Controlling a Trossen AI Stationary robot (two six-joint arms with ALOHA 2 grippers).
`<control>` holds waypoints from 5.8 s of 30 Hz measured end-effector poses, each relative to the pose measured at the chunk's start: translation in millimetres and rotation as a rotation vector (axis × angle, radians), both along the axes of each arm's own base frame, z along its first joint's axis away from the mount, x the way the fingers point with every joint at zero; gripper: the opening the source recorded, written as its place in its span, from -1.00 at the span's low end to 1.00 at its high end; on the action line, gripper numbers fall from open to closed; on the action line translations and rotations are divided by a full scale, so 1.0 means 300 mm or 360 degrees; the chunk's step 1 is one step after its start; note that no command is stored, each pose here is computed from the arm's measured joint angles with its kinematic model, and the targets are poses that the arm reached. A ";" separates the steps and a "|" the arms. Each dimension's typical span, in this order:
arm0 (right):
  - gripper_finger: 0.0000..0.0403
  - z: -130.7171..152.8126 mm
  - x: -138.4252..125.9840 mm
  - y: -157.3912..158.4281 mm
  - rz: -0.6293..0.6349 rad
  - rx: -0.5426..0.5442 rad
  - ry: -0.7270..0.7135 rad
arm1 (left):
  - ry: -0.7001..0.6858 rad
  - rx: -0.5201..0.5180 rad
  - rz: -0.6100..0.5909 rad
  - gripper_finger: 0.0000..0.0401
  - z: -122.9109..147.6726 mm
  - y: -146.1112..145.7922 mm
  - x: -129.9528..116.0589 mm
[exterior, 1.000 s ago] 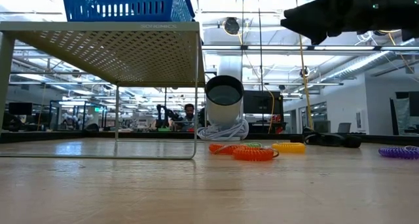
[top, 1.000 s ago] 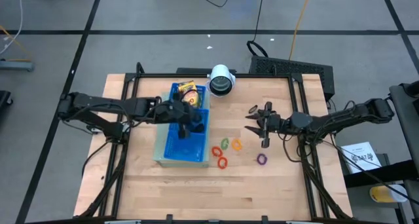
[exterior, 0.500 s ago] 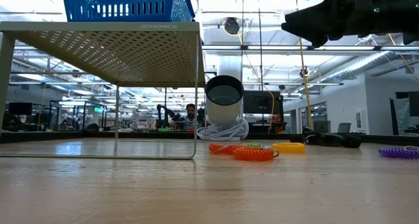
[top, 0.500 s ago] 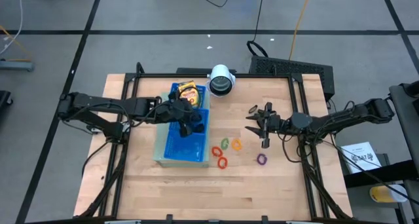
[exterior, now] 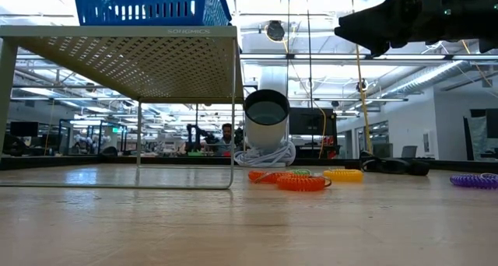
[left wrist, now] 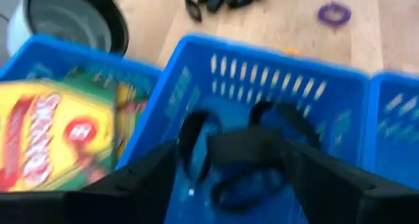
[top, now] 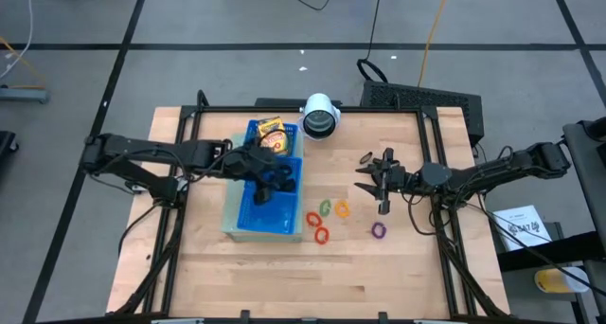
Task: Pick & Place Office Desk Supplies
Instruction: Put the black rubber band into the middle blue bin on the shelf
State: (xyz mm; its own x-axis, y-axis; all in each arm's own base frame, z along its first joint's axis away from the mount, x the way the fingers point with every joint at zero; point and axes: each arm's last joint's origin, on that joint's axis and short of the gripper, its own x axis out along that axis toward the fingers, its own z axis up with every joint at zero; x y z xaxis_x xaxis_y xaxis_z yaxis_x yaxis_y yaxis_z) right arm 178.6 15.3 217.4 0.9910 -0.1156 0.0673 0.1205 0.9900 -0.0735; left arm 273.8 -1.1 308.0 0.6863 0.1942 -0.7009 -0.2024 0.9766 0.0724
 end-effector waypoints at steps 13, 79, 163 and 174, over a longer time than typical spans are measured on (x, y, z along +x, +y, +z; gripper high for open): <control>-0.22 -0.006 0.001 0.000 0.0000 -0.0006 0.0031 | -0.0201 0.0064 -0.0048 0.48 0.160 -0.001 -0.181; -0.99 -0.320 -0.135 -0.040 -0.0666 0.0544 0.1035 | -0.0811 0.0090 0.0047 0.48 0.026 0.049 -0.269; -1.00 0.006 0.237 0.014 0.0129 -0.0007 -0.0248 | -0.1112 0.0696 -0.0813 0.42 -0.106 -0.092 0.331; -1.00 0.006 0.237 0.013 0.0127 -0.0007 -0.0248 | -0.1108 0.0741 -0.0848 -0.47 -0.106 -0.098 0.331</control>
